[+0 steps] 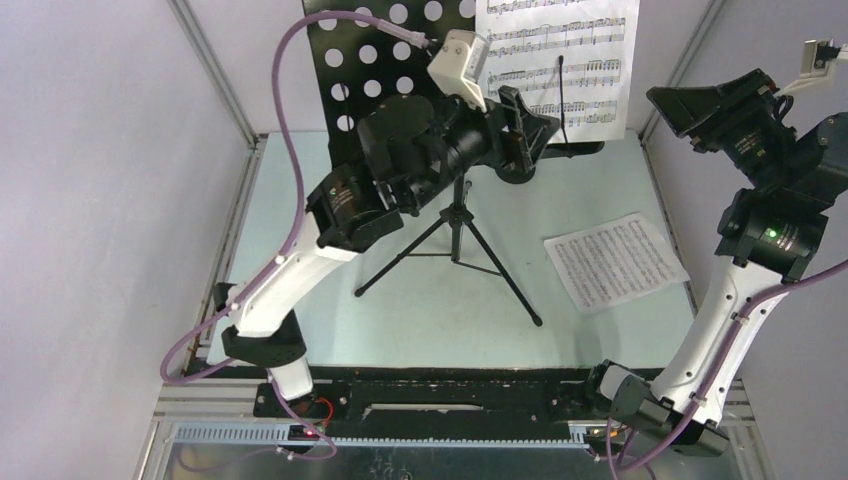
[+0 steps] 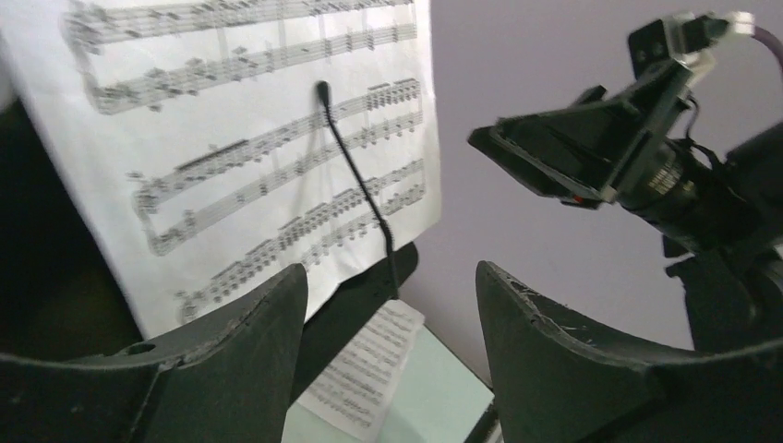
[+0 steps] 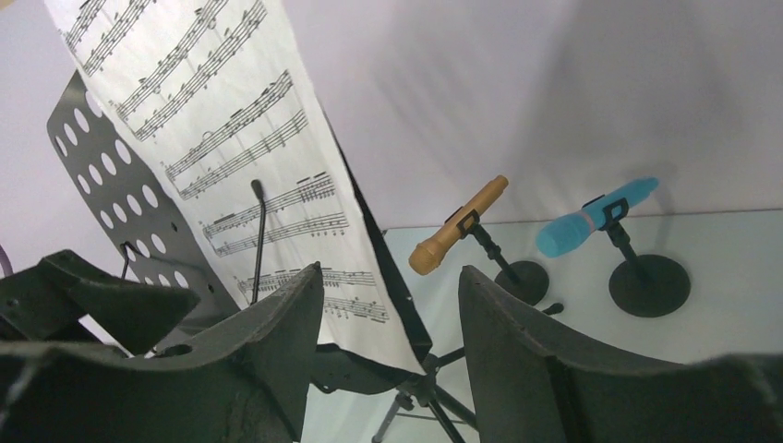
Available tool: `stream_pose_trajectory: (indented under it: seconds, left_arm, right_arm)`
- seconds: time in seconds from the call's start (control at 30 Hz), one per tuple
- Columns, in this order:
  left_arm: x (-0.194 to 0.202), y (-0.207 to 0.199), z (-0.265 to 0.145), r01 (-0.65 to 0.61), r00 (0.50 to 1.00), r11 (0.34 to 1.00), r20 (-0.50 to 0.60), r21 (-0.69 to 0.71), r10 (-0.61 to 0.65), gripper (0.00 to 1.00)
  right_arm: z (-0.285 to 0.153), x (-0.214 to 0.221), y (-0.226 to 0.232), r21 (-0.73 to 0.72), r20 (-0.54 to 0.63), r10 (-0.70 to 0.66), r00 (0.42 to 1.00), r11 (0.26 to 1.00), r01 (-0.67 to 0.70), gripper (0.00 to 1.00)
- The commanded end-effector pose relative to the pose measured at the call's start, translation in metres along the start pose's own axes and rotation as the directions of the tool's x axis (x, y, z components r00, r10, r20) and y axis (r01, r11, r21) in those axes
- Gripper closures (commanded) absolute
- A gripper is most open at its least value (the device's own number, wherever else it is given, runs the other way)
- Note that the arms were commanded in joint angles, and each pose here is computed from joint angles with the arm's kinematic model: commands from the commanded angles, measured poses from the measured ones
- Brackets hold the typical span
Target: Pack up the instrument practice props
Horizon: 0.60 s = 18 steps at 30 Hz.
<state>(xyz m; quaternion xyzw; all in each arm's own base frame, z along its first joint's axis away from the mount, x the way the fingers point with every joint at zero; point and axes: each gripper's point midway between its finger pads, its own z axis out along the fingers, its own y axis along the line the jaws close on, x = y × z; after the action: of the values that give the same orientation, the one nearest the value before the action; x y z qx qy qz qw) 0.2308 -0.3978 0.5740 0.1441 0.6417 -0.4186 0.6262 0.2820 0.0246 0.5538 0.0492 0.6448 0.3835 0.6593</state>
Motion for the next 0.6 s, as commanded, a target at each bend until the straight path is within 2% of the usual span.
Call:
stream_pose_trajectory:
  seconds: [0.0,0.3,0.57]
  left_arm:
    - [-0.032,-0.028,-0.007,0.104,0.991,0.988,0.076,0.117,-0.114,0.27]
    - [-0.026,-0.035,0.005,0.126,0.987,0.982,0.08,0.142,-0.138,0.27]
    - [-0.01,-0.041,0.028,0.159,0.982,0.975,0.077,0.155,-0.172,0.28]
  right_arm:
    - [0.003,-0.007,0.0,-0.019,0.015,-0.01,1.0,1.0,0.011,0.38]
    - [0.013,-0.002,0.006,-0.093,-0.026,-0.017,1.0,0.996,0.015,0.38]
    - [0.017,0.002,0.002,-0.087,-0.035,-0.029,0.999,0.996,0.026,0.39]
